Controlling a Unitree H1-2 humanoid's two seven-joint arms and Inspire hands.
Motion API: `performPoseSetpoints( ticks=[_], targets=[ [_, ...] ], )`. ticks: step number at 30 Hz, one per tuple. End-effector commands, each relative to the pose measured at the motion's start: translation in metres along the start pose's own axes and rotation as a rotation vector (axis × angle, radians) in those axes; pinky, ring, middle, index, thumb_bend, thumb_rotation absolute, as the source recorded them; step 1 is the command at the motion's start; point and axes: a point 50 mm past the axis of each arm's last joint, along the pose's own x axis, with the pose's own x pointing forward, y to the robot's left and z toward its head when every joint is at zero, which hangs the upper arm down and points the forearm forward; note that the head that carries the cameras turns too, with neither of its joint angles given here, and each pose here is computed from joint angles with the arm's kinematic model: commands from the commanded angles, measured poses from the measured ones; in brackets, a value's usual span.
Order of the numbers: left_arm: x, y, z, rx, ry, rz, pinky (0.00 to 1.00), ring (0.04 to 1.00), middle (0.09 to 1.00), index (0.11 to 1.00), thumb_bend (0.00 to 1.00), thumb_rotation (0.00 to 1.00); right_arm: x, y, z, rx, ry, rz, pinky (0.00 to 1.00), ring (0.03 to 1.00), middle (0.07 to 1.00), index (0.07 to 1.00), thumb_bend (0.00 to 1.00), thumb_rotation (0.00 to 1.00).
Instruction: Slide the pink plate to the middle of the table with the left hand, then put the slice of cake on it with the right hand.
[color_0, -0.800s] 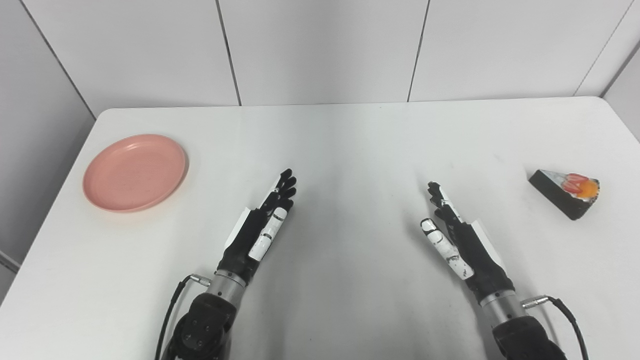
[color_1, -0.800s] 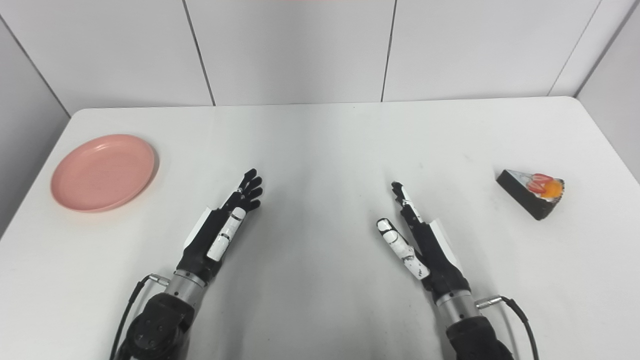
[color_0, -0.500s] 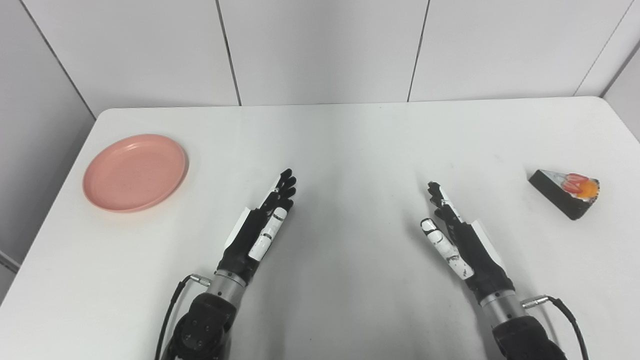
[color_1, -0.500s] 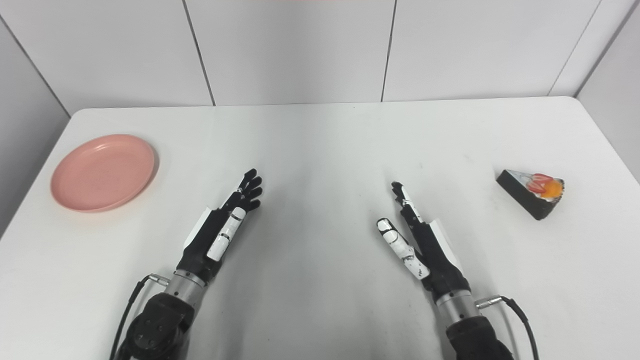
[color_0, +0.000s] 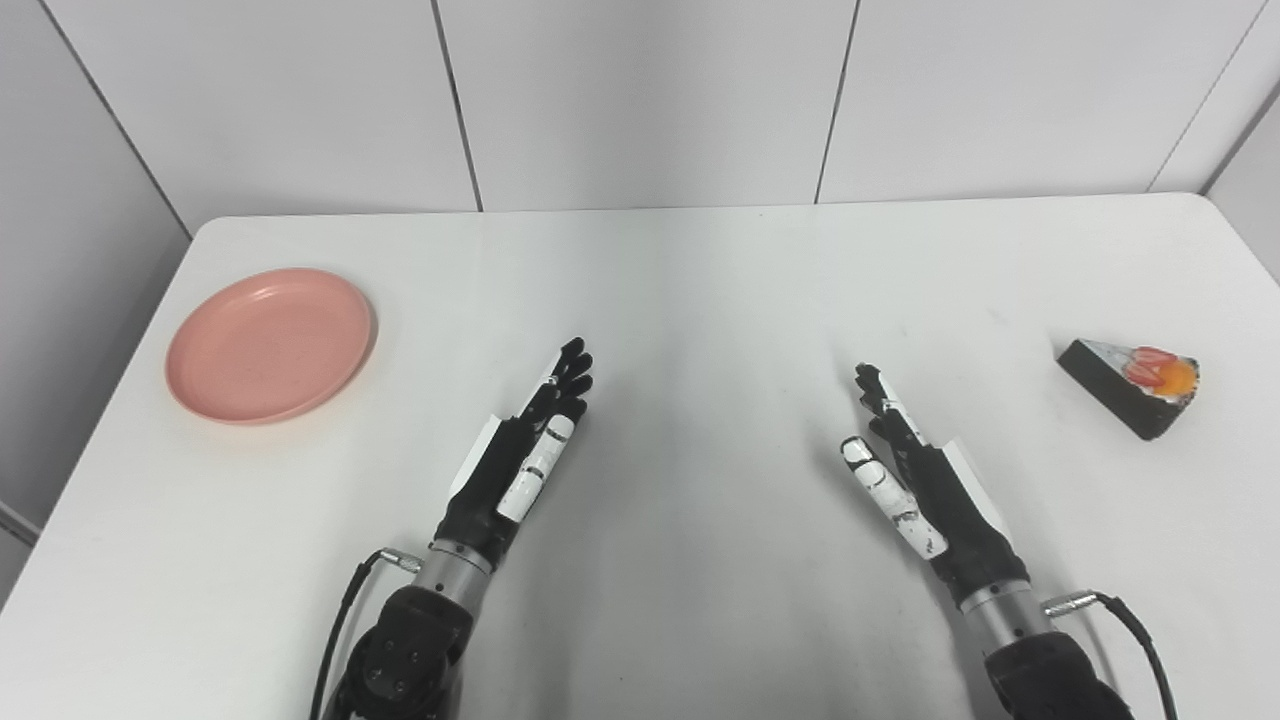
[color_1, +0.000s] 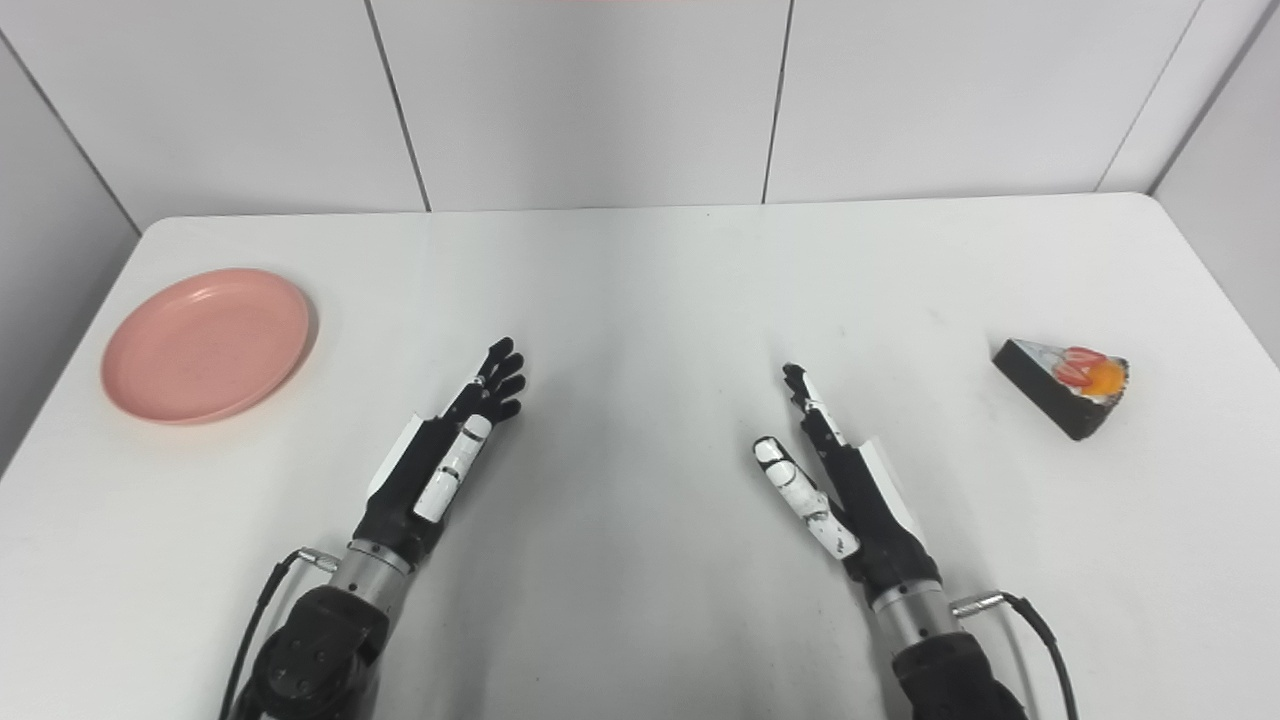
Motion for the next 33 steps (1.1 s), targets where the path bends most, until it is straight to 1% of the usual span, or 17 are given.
performPoseSetpoints(
  ticks=[1,11,14,18,23,28,31,33],
  targets=[
    [-0.009,-0.006,-0.012,-0.014,0.038,0.000,0.93,0.961,0.980,0.969,0.46,1.00,0.002,-0.003,0.007,-0.008,-0.042,-0.005,0.96,0.976,0.987,0.990,0.44,1.00],
    [-0.009,-0.010,-0.017,-0.018,0.035,-0.007,0.93,0.955,0.977,0.970,0.47,1.00,0.000,-0.004,0.001,-0.009,-0.035,-0.009,0.96,0.969,0.982,0.987,0.42,1.00],
    [-0.008,-0.017,-0.020,-0.022,0.036,-0.009,0.93,0.949,0.974,0.969,0.47,1.00,-0.002,-0.007,-0.004,-0.005,-0.018,-0.008,0.97,0.972,0.982,0.987,0.43,1.00],
    [-0.005,-0.027,-0.025,-0.025,0.052,-0.006,0.94,0.957,0.976,0.966,0.45,1.00,-0.004,-0.012,-0.013,-0.010,-0.018,-0.008,0.97,0.972,0.983,0.983,0.42,1.00],
    [-0.004,-0.039,-0.031,-0.006,0.054,-0.012,0.93,0.959,0.974,0.966,0.45,1.00,-0.008,-0.018,-0.027,-0.005,-0.037,-0.010,0.96,0.968,0.979,0.977,0.45,1.00],
    [-0.002,-0.051,-0.036,0.021,0.047,-0.015,0.92,0.952,0.966,0.966,0.47,1.00,-0.012,-0.022,-0.037,0.023,-0.048,-0.009,0.98,0.982,0.988,0.982,0.45,1.00],
    [0.001,-0.056,-0.039,0.027,0.050,-0.022,0.93,0.958,0.970,0.973,0.47,1.00,-0.011,-0.023,-0.041,0.036,-0.026,-0.015,1.00,0.991,0.994,0.986,0.47,1.00],
    [0.002,-0.058,-0.041,0.030,0.055,-0.022,0.94,0.962,0.970,0.974,0.48,1.00,-0.011,-0.023,-0.042,0.031,-0.022,-0.018,1.00,0.994,0.996,0.987,0.47,1.00]
  ],
)
